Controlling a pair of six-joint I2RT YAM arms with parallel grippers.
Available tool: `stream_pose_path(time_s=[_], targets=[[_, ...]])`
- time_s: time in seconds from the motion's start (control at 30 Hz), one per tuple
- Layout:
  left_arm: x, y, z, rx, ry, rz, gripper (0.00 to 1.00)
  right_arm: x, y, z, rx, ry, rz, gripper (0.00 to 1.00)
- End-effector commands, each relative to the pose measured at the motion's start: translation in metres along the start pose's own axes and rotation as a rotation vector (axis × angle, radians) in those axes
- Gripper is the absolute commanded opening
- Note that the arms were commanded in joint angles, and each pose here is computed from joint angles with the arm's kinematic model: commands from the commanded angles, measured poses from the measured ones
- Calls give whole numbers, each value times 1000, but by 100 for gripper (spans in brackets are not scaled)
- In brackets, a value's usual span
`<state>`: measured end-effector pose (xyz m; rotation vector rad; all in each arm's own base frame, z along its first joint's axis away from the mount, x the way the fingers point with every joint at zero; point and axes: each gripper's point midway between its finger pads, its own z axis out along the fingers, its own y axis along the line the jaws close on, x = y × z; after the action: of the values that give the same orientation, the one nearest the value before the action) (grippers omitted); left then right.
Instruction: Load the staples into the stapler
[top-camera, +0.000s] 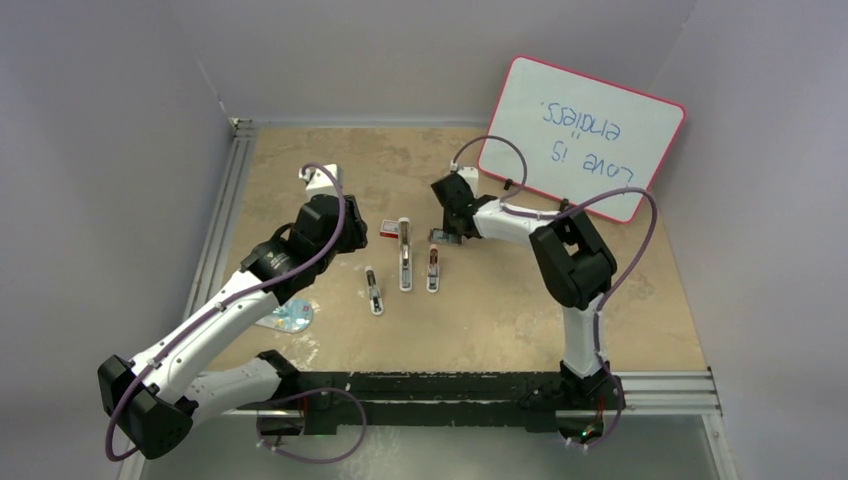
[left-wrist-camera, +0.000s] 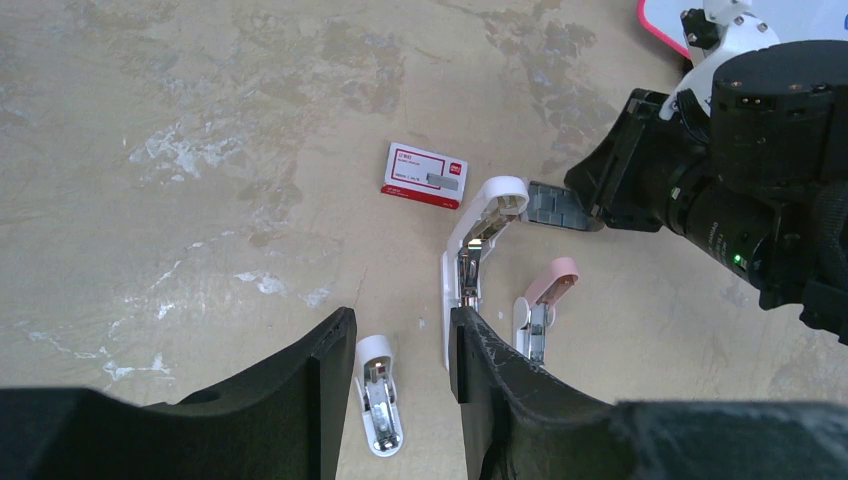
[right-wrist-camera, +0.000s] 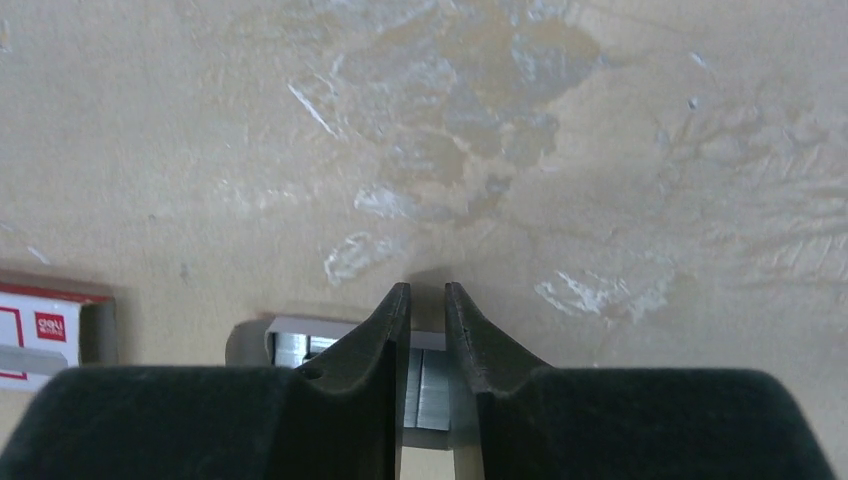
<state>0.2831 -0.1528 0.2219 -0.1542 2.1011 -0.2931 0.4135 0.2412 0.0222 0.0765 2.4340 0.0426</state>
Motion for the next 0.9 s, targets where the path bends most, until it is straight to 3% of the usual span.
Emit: stream_pose_path(time_s=[0.0,0.3,0.5,0.67,0.87], targets=[[-9,-1,-2,12,-37,-9,39,14,-18,-15,41,46,29,22],[-9,-2,-2,16,-36,-10,39,29,-24,-35,-3,71,70,23],[-10,-2,-1,16,-38,-8,39,9,-10,-53,-92,33,61,28],[-9,-2,-2,14,-37,-7,39,-20,7,-54,-147,-31,-1,31],[-9,-1,-2,11,-39,-7,39,-25,30,-49,-243,-36,-114,33]])
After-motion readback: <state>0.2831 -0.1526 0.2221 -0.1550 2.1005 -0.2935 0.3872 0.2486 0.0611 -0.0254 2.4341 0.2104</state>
